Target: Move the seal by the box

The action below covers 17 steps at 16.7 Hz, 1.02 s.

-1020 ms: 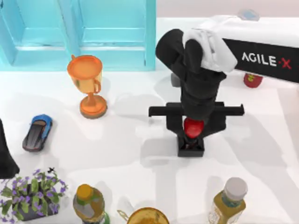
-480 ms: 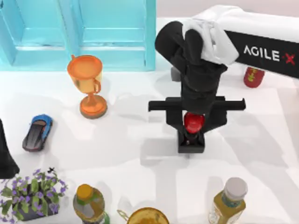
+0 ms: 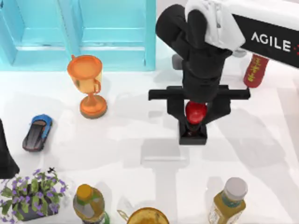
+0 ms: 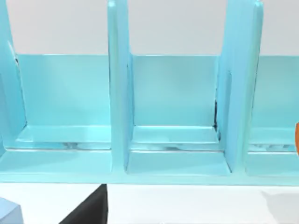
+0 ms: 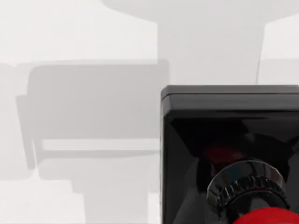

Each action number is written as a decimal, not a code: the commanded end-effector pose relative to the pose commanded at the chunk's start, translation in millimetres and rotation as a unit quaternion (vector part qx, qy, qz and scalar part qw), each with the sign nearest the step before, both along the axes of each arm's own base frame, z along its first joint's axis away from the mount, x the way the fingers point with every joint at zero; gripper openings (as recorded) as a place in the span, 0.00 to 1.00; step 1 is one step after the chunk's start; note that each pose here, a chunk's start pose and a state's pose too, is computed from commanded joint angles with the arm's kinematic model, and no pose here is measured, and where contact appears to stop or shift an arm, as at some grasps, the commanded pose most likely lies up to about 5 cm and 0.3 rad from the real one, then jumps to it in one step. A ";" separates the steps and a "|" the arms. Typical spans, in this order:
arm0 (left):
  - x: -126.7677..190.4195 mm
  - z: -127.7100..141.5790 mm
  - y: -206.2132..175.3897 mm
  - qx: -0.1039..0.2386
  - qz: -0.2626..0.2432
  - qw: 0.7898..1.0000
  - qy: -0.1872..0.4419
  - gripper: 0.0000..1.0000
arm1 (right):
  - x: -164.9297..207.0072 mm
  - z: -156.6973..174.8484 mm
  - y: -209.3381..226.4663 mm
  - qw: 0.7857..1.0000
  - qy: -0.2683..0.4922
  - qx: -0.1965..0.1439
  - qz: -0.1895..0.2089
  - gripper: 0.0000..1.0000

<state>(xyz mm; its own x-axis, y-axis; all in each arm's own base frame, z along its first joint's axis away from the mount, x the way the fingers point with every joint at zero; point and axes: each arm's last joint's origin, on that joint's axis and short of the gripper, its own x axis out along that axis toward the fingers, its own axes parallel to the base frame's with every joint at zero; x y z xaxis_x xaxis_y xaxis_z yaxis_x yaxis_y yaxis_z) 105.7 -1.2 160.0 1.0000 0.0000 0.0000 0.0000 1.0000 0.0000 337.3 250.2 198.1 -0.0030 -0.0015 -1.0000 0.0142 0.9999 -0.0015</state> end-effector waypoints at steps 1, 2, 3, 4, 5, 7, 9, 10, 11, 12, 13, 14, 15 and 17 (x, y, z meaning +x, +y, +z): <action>0.0 0.0 0.0 0.000 0.000 1.000 0.000 1.00 | 0.5 0.5 -0.9 1.000 0.000 0.000 0.000 0.00; 0.0 0.0 0.0 0.000 0.000 1.000 0.000 1.00 | 2.9 3.1 -5.8 1.000 0.000 0.000 0.000 0.00; 0.0 0.0 0.0 0.000 0.000 1.000 0.000 1.00 | 7.2 7.7 -14.7 1.000 0.000 0.000 0.000 0.00; 0.0 0.0 0.0 0.000 0.000 1.000 0.000 1.00 | 13.0 13.8 -27.6 1.000 0.000 0.000 0.000 0.00; 0.0 0.0 0.0 0.000 0.000 1.000 0.000 1.00 | 19.6 21.2 -43.8 1.000 0.001 0.000 0.000 0.00; 0.0 0.0 0.0 0.000 0.000 1.000 0.000 1.00 | 32.2 38.5 -84.6 1.000 0.001 0.000 0.001 0.00; 0.0 0.0 0.0 0.000 0.000 1.000 0.000 1.00 | 40.8 57.3 -133.2 1.000 0.002 0.000 0.002 0.00; 0.0 0.0 0.0 0.000 0.000 1.000 0.000 1.00 | 42.3 66.4 -157.0 1.000 0.001 0.000 0.002 0.00; 0.0 0.0 0.0 0.000 0.000 1.000 0.000 1.00 | 41.8 74.9 -177.4 1.000 0.001 0.000 0.002 0.00; 0.0 0.0 0.0 0.000 0.000 1.000 0.000 1.00 | 40.1 82.3 -193.5 1.000 0.001 0.001 0.002 0.00; 0.0 0.0 0.0 0.000 0.000 1.000 0.000 1.00 | 37.9 88.3 -205.3 1.000 0.001 0.001 0.002 0.00; 0.0 0.0 0.0 0.000 0.000 1.000 0.000 1.00 | 36.1 92.4 -212.7 1.000 0.001 0.001 0.002 0.00; 0.0 0.0 0.0 0.000 0.000 1.000 0.000 1.00 | 35.2 94.3 -216.0 1.000 0.001 0.001 0.002 0.00; 0.0 0.0 0.0 0.000 0.000 1.000 0.000 1.00 | 35.1 94.4 -216.2 1.000 0.001 0.001 0.002 0.00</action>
<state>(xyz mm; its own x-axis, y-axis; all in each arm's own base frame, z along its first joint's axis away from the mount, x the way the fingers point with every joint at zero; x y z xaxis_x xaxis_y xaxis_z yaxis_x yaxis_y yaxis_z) 105.7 -1.2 160.0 1.0000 0.0000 0.0000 0.0000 1.0000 0.0000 372.4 34.0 292.5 -0.0050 0.0000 -1.0000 0.0100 1.0000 0.0000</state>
